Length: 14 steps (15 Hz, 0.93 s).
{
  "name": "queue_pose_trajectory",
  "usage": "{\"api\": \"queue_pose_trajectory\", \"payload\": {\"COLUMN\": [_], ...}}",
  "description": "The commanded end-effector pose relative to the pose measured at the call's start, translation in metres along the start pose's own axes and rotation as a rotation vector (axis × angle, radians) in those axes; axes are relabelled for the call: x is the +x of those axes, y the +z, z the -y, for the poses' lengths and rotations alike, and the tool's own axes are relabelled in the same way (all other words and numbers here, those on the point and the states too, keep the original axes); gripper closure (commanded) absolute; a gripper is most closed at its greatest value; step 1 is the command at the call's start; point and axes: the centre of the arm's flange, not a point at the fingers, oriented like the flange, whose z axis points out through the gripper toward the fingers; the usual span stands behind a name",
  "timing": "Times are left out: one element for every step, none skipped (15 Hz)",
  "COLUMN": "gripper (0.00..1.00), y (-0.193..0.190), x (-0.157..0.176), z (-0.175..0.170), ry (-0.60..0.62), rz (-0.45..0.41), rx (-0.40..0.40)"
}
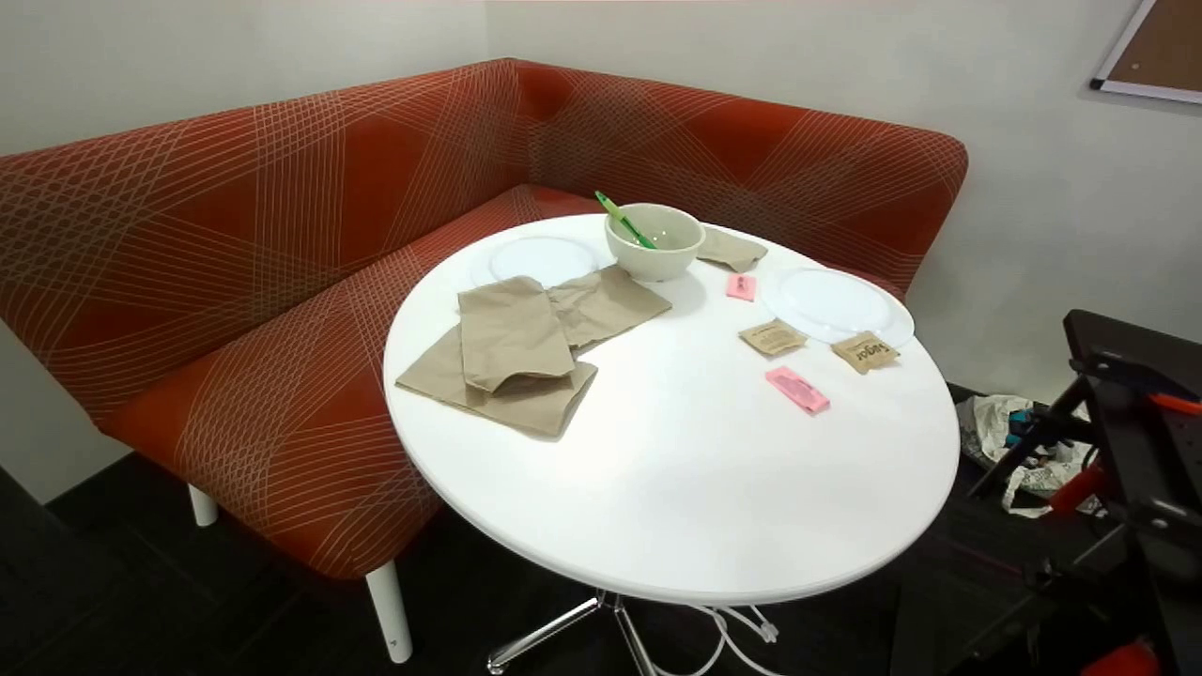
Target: Remove the pen from the bowl and put it on the table
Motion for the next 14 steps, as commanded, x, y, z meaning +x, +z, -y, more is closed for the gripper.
{"api": "queue_pose_trajectory", "payload": {"gripper": [0.0,0.0,0.0,0.0,0.0,0.0,0.0,0.0,0.0,0.0,0.0,0.0,0.0,0.0], "y": [0.014,0.02,0.025,0.031,0.038,0.044,0.051,0.058,0.066,0.073,0.079,0.085,0.091,0.095], "x": [0.039,0.048,0.058,0.067,0.076,0.085,0.092,0.099,0.107,0.115,0.122,0.128,0.135,0.142], "z": [-0.008,-0.012,-0.016,-0.02,-0.026,-0.03,-0.036,-0.04,-0.046,-0.052,-0.058,-0.063,-0.069,-0.073], "ry": [0.033,0.032,0.042,0.045,0.045,0.049,0.046,0.045,0.029,0.011,-0.012,-0.036,-0.059,-0.079], "rz": [-0.052,-0.075,-0.087,-0.098,-0.101,-0.105,-0.101,-0.101,-0.093,-0.088,-0.081,-0.075,-0.072,-0.074], "rx": [-0.017,-0.025,-0.025,-0.032,-0.041,-0.053,-0.068,-0.085,-0.105,-0.127,-0.145,-0.162,-0.176,-0.191]}}
